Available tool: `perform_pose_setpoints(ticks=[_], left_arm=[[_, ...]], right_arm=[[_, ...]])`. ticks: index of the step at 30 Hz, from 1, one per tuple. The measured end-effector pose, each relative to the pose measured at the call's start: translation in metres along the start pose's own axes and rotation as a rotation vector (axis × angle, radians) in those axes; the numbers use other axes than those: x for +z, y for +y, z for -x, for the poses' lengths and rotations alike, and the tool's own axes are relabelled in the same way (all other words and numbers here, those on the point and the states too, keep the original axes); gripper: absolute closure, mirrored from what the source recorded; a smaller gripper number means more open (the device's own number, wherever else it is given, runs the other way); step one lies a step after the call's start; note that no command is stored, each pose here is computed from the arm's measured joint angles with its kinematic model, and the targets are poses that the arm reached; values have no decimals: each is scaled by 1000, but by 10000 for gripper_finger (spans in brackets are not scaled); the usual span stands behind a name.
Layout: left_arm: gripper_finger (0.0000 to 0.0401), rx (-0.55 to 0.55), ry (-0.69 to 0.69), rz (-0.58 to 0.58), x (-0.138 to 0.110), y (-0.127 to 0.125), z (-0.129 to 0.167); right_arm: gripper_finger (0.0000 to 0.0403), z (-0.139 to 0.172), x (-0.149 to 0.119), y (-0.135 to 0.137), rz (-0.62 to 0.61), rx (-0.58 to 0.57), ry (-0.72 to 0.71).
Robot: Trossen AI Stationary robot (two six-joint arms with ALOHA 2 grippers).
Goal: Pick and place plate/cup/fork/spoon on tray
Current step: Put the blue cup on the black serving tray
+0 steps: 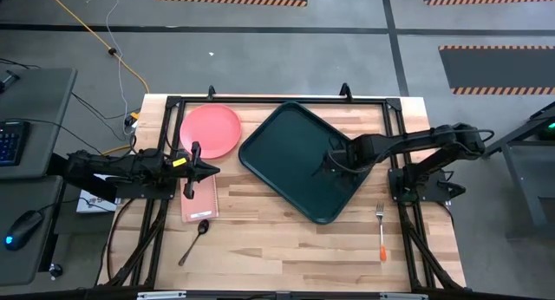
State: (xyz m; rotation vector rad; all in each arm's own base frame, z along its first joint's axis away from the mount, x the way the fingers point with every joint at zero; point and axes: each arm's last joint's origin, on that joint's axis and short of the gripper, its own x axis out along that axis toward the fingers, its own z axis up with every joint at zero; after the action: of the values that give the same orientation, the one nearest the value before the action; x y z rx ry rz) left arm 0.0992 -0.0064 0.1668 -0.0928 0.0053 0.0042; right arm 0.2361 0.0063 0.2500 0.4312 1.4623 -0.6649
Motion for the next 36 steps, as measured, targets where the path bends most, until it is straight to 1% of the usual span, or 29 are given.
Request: perform_pose_setpoints(ticks=[9,18,20,28,32,36], left_arm=[[396,0,0,0,0,0,0],[396,0,0,0,0,0,0],[396,0,0,0,0,0,0],[396,0,0,0,0,0,0],[396,0,1,0,0,0,0],[396,0,0,0,0,0,0]], right_arm=[[400,-1,7,-4,-43,16,-14],[397,-1,8,-4,-43,23,-21],[387,-1,8,-3,-46,26,-24],[322,-1,9,-4,-45,27,-27],[304,-2,12,-7,-30,26,-24],[296,-2,13,-9,-22,48,-3]])
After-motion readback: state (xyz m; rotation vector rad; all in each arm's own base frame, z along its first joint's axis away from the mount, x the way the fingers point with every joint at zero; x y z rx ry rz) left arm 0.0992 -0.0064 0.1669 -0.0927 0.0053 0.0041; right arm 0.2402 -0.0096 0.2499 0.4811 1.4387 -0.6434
